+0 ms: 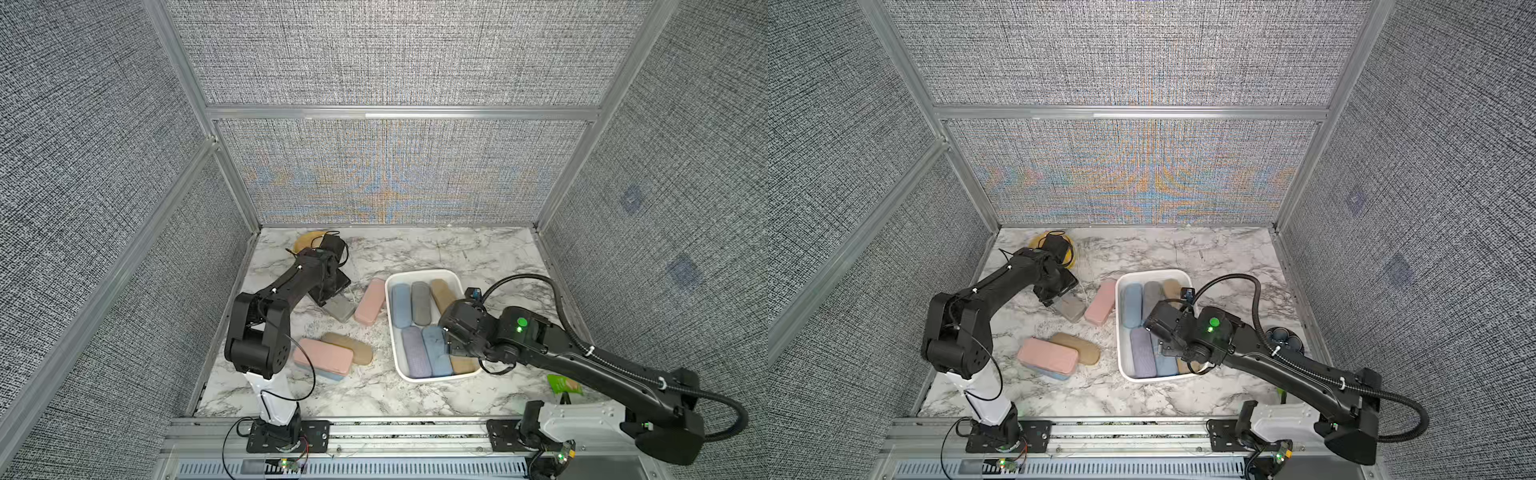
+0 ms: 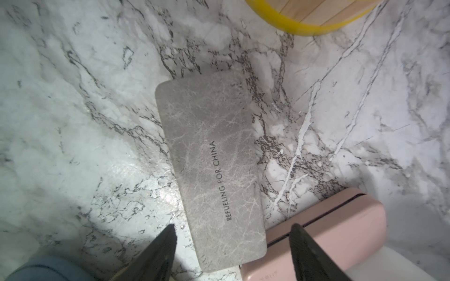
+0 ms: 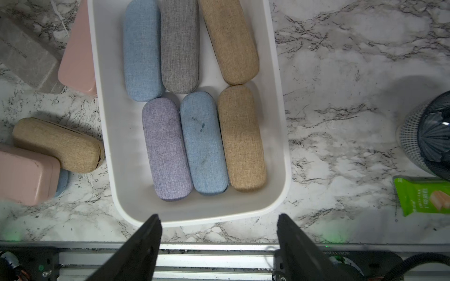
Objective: Put the glasses cases into the storage boxes
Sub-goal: Pick up the glasses case at the center of the board, then place the glasses case in the storage box, then pick up the glasses case at the center of the board, then adjust the glasses case at the center of the board.
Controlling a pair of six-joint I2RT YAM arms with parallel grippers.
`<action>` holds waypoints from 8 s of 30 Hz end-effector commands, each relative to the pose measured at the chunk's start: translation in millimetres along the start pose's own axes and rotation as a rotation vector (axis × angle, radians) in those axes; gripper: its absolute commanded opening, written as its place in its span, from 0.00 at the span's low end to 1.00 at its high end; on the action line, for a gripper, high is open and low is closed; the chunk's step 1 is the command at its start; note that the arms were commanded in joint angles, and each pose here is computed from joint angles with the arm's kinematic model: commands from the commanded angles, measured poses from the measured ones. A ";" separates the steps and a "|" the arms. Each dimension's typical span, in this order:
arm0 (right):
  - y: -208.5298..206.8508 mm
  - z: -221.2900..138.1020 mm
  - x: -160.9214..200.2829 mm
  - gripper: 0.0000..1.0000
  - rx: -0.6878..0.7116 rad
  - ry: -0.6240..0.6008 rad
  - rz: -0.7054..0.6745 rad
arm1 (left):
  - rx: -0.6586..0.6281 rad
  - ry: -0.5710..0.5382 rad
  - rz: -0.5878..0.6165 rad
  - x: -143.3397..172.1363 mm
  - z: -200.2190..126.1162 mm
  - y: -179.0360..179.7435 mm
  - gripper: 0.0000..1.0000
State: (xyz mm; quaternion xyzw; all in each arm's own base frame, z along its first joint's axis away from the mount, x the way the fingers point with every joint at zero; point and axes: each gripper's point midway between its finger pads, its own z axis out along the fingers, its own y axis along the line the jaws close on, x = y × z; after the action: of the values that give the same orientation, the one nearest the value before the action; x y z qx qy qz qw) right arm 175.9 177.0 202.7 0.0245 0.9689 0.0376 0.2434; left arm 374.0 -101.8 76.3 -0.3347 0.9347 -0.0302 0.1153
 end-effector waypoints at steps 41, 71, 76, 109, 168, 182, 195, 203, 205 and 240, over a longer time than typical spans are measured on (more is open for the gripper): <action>-65.1 -8.9 -11.0 0.73 0.107 -0.017 0.157 | 0.342 0.145 0.539 140.7 -75.0 -170.7 0.51; -90.3 -6.2 9.6 0.72 0.120 0.006 0.200 | 0.308 0.285 0.620 228.0 -48.6 -195.4 0.47; -88.5 -7.7 8.6 0.72 0.113 0.008 0.200 | 0.269 0.318 0.640 231.8 -30.9 -195.1 0.47; -31.4 -31.6 -15.9 0.73 0.045 -0.029 0.004 | 0.394 0.192 0.641 193.7 -94.6 -202.5 0.99; 285.6 144.1 3.0 0.80 -0.227 0.114 -0.777 | 0.067 -0.077 -0.099 57.0 -61.2 156.2 1.00; 283.1 173.4 14.8 0.78 -0.189 0.172 -0.815 | 0.172 -0.101 -0.139 33.4 -82.1 156.1 0.94; 283.1 167.8 59.5 0.78 -0.250 0.253 -0.902 | 0.245 -0.088 -0.097 51.1 -83.5 155.6 0.93; 274.3 191.1 48.7 0.79 -0.169 0.240 -0.834 | 0.260 -0.080 -0.112 52.4 -84.5 153.4 0.93; 274.5 196.4 44.1 0.78 -0.156 0.236 -0.818 | 0.262 -0.078 -0.113 53.4 -84.0 153.6 0.93; 39.9 95.9 -68.0 0.49 0.180 0.119 -0.335 | 0.427 0.133 -0.110 120.8 -46.8 119.8 0.85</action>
State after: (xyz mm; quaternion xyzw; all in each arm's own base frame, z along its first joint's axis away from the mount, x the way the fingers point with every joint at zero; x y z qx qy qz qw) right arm 277.9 233.9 155.2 -0.1419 0.9695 -0.0758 0.1849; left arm 178.5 -72.3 69.2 -0.3430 0.9116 -0.2045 0.0969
